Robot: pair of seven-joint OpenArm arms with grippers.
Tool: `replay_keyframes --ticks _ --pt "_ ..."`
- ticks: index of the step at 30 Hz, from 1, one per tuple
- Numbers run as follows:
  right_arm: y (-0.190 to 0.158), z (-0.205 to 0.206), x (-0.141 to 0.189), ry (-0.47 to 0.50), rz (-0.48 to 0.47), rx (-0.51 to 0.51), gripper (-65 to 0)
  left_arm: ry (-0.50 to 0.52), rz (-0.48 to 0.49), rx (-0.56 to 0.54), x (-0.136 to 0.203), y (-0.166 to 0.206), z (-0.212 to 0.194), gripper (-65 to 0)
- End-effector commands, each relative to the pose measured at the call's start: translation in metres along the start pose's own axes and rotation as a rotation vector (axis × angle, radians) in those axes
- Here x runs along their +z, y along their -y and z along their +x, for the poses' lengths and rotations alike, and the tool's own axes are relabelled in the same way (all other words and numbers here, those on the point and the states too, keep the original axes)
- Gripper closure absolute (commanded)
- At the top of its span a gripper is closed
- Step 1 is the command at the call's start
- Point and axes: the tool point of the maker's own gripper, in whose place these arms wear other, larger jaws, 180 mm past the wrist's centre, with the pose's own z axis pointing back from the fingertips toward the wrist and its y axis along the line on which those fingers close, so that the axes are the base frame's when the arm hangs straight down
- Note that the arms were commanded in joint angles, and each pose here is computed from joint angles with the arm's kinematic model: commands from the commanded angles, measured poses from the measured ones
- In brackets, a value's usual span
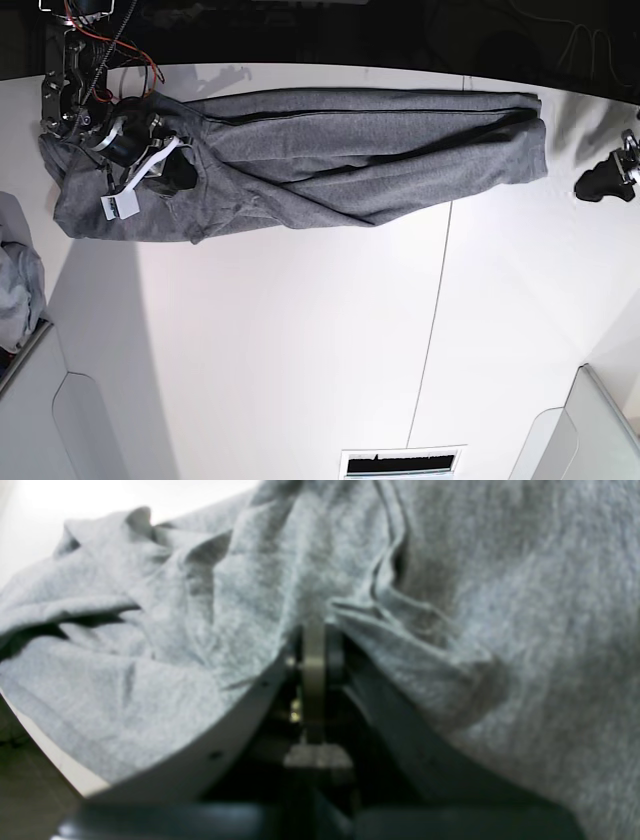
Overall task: Layout the t-shirt on the table in an organized manner, then fold the t-shirt properly
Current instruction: 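Release the strip end with the left gripper and lift it, then regrasp the strip end with the left gripper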
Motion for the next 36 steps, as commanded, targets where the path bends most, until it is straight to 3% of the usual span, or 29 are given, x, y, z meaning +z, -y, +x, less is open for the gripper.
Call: replay_keyframes --ticks 1,4,5,8,9,16,24,32,36 --pt "0.009 -0.005 0.003 -0.035 -0.040 0.011 0.0 0.029 -0.022 -0.028 0.010 0.008 0.016 -39.1" --pt "0.009 -0.003 0.002 -0.032 -0.040 0.012 0.0 0.019 -0.024 -0.069 0.012 0.014 0.021 -35.8" --pt "0.009 -0.004 0.002 -0.033 -0.040 0.011 0.0 0.021 -0.033 -0.089 0.011 0.020 0.023 -29.4" --pt "0.009 -0.005 0.003 -0.036 -0.040 0.011 0.0 0.022 -0.082 -0.147 0.002 0.044 0.022 -1.3" --pt "0.009 -0.005 0.003 -0.036 -0.040 0.011 0.0 0.015 -0.101 -0.168 -0.002 0.052 0.019 0.0" --pt "0.010 -0.005 0.003 -0.037 -0.042 0.013 0.0 -0.101 -0.213 -0.254 -0.032 0.100 -0.040 0.0" --pt "0.010 -0.006 0.003 -0.045 -0.043 0.013 0.0 -0.104 0.005 -0.330 -0.059 0.049 -0.067 0.0" --pt "0.010 -0.006 0.003 -0.045 -0.043 0.013 0.0 -0.075 0.097 -0.210 -0.054 0.002 -0.082 0.0" --pt "0.010 -0.007 0.003 -0.045 -0.042 0.013 0.0 -0.021 0.057 -0.170 -0.051 0.010 -0.068 -14.5"
